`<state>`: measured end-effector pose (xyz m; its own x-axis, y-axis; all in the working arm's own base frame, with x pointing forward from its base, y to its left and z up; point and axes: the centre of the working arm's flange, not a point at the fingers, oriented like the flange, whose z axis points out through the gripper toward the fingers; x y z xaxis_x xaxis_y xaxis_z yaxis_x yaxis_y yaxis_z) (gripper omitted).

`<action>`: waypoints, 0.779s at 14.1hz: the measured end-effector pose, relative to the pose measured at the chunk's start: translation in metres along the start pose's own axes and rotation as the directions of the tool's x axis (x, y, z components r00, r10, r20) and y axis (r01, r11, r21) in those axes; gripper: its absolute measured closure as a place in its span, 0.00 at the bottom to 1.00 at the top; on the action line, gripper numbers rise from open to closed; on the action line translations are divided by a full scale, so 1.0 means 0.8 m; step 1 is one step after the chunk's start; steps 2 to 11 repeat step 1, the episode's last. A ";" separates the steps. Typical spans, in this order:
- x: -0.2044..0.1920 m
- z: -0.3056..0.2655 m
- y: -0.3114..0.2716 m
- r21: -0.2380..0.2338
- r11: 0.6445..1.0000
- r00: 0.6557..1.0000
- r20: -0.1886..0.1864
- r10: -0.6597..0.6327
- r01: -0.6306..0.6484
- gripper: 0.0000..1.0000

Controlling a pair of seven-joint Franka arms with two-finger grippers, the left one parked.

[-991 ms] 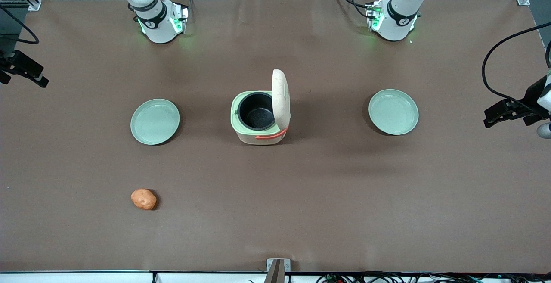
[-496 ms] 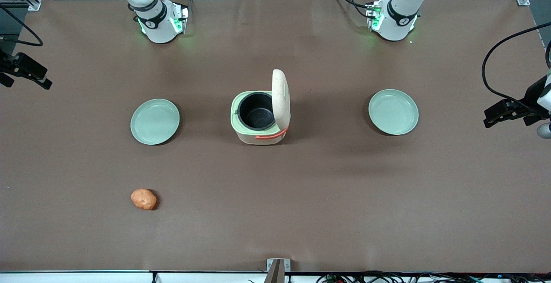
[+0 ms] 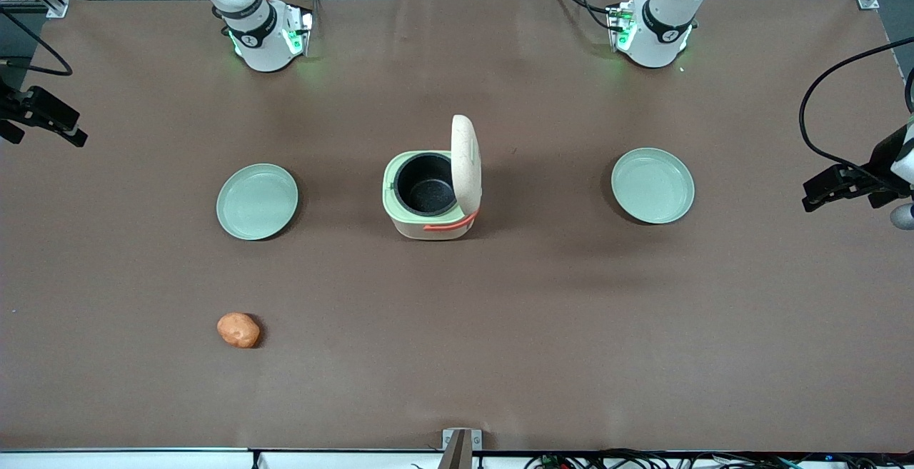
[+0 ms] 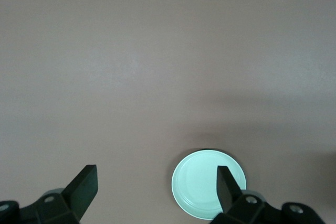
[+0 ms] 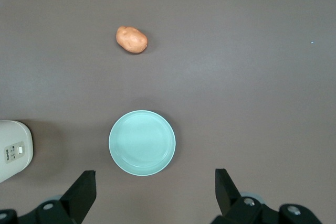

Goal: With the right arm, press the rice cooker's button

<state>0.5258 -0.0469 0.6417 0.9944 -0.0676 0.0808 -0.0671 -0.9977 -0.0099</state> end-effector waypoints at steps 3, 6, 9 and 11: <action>0.000 0.000 0.000 0.000 1.000 1.000 0.001 -0.003 0.003 0.00; 0.000 0.000 0.000 0.000 1.000 1.000 0.001 -0.003 0.003 0.00; 0.000 0.000 0.000 0.000 1.000 1.000 0.001 -0.003 0.003 0.00; 0.000 0.000 0.000 0.000 1.000 1.000 0.001 -0.003 0.003 0.00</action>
